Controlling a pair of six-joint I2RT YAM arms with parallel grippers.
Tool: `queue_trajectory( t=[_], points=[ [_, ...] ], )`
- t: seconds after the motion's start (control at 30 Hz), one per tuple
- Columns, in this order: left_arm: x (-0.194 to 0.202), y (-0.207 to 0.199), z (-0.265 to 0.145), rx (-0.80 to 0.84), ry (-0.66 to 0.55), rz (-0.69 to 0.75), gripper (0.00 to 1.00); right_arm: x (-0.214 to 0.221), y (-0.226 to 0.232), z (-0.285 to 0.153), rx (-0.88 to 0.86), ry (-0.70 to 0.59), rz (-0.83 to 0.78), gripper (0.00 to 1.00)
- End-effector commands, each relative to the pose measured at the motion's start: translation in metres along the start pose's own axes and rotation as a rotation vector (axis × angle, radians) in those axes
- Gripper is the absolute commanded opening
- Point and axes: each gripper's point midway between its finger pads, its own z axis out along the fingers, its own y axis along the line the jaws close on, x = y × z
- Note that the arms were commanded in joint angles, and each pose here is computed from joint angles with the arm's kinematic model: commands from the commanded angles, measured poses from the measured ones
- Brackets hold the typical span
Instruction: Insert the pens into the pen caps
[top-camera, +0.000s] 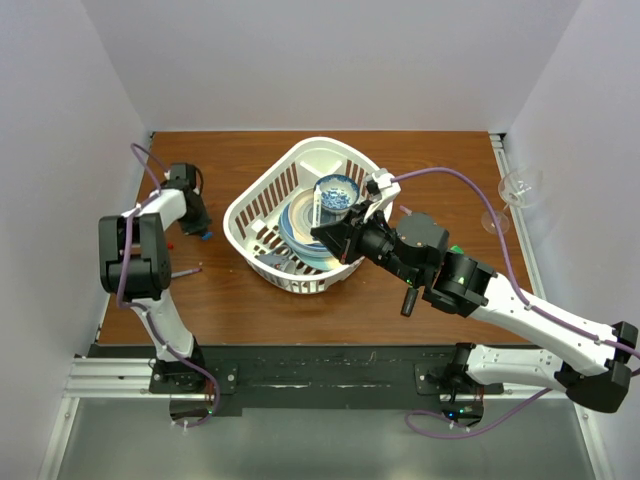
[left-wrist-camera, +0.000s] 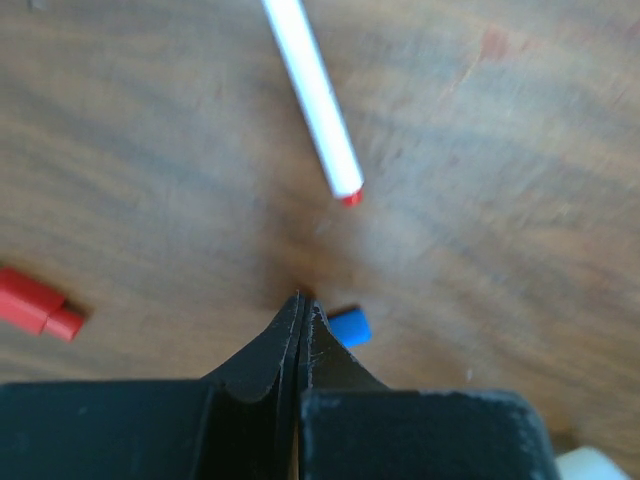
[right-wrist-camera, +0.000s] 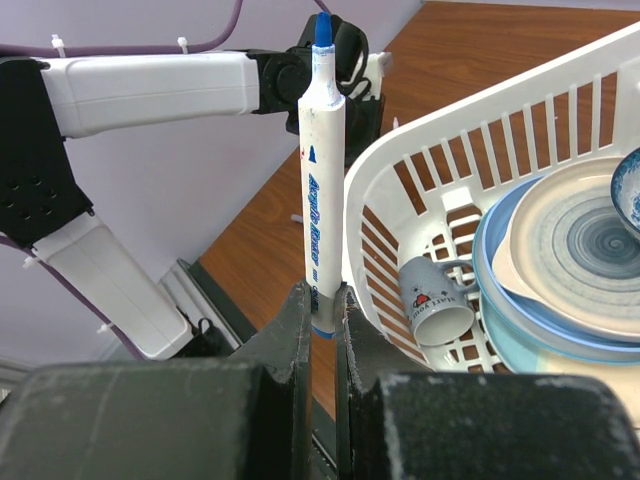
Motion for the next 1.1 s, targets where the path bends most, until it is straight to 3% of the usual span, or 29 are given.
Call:
queue_trajectory(
  t=[0.0, 0.23, 0.4, 0.5, 0.8, 1.07],
  points=[
    [0.001, 0.006, -0.018, -0.009, -0.020, 0.017, 0.00, -0.018, 0.004, -0.005, -0.008, -0.064, 0.010, 0.00],
    [0.001, -0.003, -0.038, 0.065, -0.049, 0.016, 0.01, -0.017, 0.003, -0.007, -0.006, -0.062, 0.020, 0.00],
    [-0.005, -0.003, -0.040, 0.068, -0.074, 0.040, 0.32, -0.017, 0.003, -0.007, -0.008, -0.068, 0.030, 0.00],
    [-0.002, -0.009, -0.033, 0.083, -0.051, 0.081, 0.38, -0.017, 0.002, -0.007, -0.001, -0.070, 0.026, 0.00],
    [0.014, -0.026, -0.016, 0.100, 0.001, 0.165, 0.35, -0.016, 0.000, -0.007, 0.004, -0.069, 0.024, 0.00],
    [0.024, -0.018, -0.007, 0.038, 0.040, 0.140, 0.31, -0.017, -0.003, -0.009, 0.016, -0.085, 0.032, 0.00]
  ],
)
